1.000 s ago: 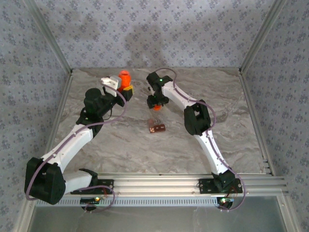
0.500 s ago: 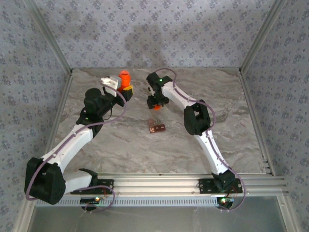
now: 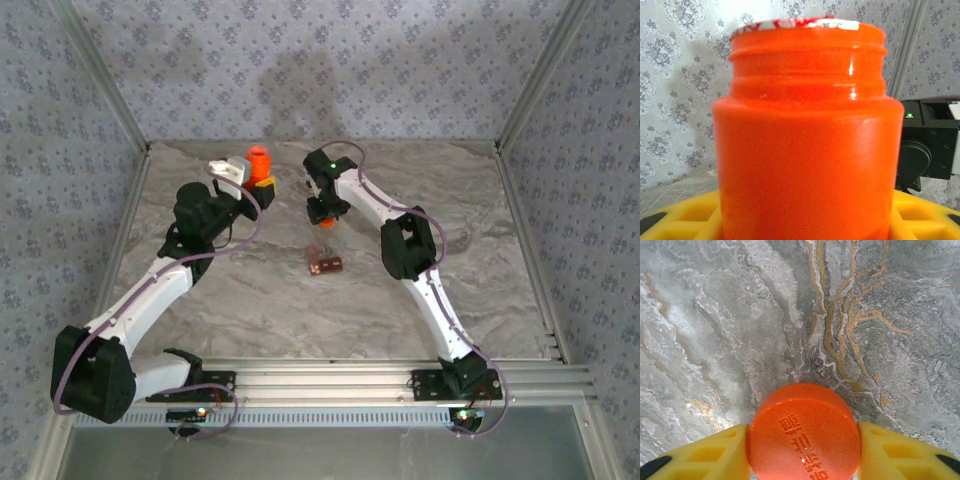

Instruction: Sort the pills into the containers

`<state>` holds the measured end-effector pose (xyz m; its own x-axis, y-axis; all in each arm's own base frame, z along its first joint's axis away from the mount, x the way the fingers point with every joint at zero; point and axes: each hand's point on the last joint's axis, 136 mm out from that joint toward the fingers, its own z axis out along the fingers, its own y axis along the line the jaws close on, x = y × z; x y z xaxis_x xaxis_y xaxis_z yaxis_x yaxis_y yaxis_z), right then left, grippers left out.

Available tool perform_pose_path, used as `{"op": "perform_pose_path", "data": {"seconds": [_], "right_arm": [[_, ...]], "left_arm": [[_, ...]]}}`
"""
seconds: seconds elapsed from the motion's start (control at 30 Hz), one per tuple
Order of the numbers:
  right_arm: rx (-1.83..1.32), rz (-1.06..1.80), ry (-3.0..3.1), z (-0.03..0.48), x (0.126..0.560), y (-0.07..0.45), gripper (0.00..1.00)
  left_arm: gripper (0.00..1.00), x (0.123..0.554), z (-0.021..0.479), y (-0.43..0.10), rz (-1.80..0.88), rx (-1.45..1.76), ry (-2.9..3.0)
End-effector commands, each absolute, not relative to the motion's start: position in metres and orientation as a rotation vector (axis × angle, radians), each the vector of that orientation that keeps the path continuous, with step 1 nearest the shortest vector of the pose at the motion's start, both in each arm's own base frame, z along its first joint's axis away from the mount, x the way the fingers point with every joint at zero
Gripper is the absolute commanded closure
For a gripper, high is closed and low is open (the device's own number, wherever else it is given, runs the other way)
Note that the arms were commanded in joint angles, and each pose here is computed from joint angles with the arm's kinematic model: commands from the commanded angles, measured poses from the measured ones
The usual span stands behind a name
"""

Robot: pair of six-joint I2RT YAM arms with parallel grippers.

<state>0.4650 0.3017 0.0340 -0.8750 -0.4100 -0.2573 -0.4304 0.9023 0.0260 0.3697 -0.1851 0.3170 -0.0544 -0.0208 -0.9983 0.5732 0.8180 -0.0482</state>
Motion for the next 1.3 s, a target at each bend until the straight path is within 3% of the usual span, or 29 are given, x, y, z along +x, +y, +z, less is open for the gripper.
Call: {"op": "perform_pose_path", "data": {"seconds": [0.0, 0.43, 0.9, 1.27], "right_arm": [[-0.657, 0.096, 2.837, 0.033, 0.461, 0.299, 0.54], [-0.446, 0.355, 2.663, 0.149, 0.465, 0.271, 0.56], [-0.239, 0.782, 2.401, 0.299, 0.397, 0.181, 0.55], [-0.36, 1.048, 2.321, 0.329, 0.355, 0.185, 0.56]], "left_arm": [[1.0, 0.367, 0.337, -0.187, -0.539, 0.456, 1.499], [1.0, 0.357, 0.326, -0.218, -0.615, 0.584, 1.523], [1.0, 0.322, 0.268, -0.316, -0.726, 0.981, 1.566], [1.0, 0.315, 0.249, -0.357, -0.777, 1.12, 1.574]]}}
